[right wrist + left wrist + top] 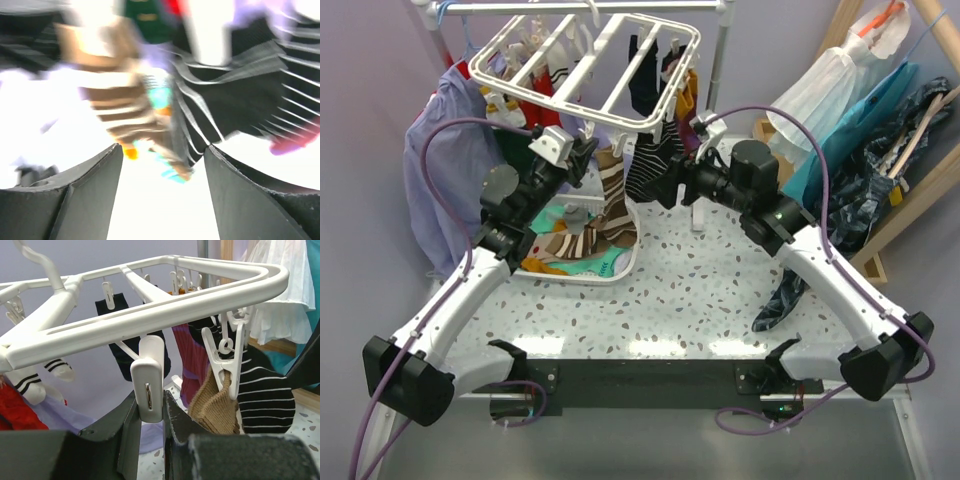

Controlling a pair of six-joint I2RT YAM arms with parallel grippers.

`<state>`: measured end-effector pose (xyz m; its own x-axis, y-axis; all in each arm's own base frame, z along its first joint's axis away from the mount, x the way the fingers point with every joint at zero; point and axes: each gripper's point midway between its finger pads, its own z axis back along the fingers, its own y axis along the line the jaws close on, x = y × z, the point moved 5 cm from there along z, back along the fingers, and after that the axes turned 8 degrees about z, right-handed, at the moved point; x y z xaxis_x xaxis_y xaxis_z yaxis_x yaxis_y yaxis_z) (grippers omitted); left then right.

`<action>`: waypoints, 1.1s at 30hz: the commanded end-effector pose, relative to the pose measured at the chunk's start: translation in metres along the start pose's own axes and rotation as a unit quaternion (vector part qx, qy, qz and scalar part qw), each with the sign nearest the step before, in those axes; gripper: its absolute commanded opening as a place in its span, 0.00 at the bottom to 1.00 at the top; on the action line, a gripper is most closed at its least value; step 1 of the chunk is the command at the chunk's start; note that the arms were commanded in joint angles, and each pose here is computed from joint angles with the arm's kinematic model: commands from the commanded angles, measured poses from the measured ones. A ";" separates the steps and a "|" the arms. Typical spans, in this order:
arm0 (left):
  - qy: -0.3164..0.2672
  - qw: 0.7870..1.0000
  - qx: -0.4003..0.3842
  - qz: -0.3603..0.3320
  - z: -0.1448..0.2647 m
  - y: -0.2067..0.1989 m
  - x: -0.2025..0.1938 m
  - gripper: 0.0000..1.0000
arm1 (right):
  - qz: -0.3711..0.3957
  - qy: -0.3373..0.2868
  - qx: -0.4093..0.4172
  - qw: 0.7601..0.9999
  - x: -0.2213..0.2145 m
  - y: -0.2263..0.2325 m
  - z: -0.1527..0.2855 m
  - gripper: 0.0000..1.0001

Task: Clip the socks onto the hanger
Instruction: Open the clamp at the hanger.

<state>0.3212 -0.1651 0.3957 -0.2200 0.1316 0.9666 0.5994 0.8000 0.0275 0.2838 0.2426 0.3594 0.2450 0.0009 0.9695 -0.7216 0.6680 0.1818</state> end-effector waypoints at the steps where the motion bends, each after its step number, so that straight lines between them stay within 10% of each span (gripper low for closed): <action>1: 0.004 0.999 -0.035 0.019 0.005 -0.018 -0.005 0.00 | 0.002 0.004 0.162 0.987 0.035 0.060 0.017 0.69; 13: 0.016 0.999 -0.019 0.031 0.007 -0.017 -0.009 0.00 | -0.013 -0.118 0.172 0.978 0.117 0.099 -0.021 0.67; 33: 0.031 0.997 -0.035 0.065 0.017 -0.026 -0.014 0.00 | -0.055 -0.146 0.019 0.988 0.110 0.055 -0.087 0.67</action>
<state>0.3162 -0.1630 0.3828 -0.1575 0.1626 0.9740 0.5736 0.8180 -0.0438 0.3036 0.3504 0.4560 0.2031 -0.2420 0.9488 -0.7908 0.5308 0.3046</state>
